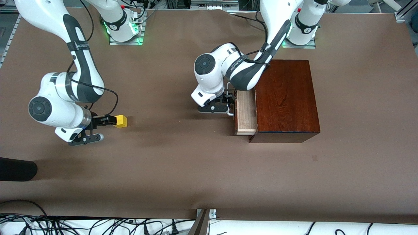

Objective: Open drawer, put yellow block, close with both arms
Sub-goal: 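Pull the drawer open with the left gripper while the right gripper reaches the cube, then grasp the yellow cube with the right gripper while the left gripper withdraws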

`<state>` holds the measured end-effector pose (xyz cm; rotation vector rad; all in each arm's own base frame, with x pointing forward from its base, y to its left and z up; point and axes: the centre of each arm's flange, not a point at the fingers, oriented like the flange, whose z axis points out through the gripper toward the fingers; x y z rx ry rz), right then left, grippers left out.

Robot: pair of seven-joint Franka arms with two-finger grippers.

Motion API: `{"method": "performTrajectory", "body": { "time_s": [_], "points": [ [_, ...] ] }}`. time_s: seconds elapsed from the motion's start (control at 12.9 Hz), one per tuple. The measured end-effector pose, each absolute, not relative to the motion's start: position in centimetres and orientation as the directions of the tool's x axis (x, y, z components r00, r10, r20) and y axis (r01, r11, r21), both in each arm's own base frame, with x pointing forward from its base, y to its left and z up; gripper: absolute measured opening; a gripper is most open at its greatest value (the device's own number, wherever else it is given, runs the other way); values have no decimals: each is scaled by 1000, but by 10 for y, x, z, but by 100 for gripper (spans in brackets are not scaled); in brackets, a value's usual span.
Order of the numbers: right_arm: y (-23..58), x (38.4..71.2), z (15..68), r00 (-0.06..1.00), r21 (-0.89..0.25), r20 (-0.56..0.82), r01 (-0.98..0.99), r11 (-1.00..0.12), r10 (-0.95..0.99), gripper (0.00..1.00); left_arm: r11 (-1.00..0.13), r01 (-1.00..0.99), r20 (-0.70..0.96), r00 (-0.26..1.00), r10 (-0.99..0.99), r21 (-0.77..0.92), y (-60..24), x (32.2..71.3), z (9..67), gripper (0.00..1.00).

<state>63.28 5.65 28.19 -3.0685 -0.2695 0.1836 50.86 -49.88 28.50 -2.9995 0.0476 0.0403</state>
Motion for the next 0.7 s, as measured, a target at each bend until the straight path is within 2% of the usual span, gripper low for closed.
{"method": "performTrajectory", "body": {
  "time_s": [0.23, 0.7],
  "points": [
    [51, 610, 242, 982, -63, -103, 150, -987, 156, 100, -990, -32, -28, 999, -28, -139, -499, 509, 285, 100],
    [51, 578, 204, 985, -51, -81, 150, -987, 154, 100, -986, -56, -12, 998, -55, -157, -505, 504, 285, 100]
  ]
}}
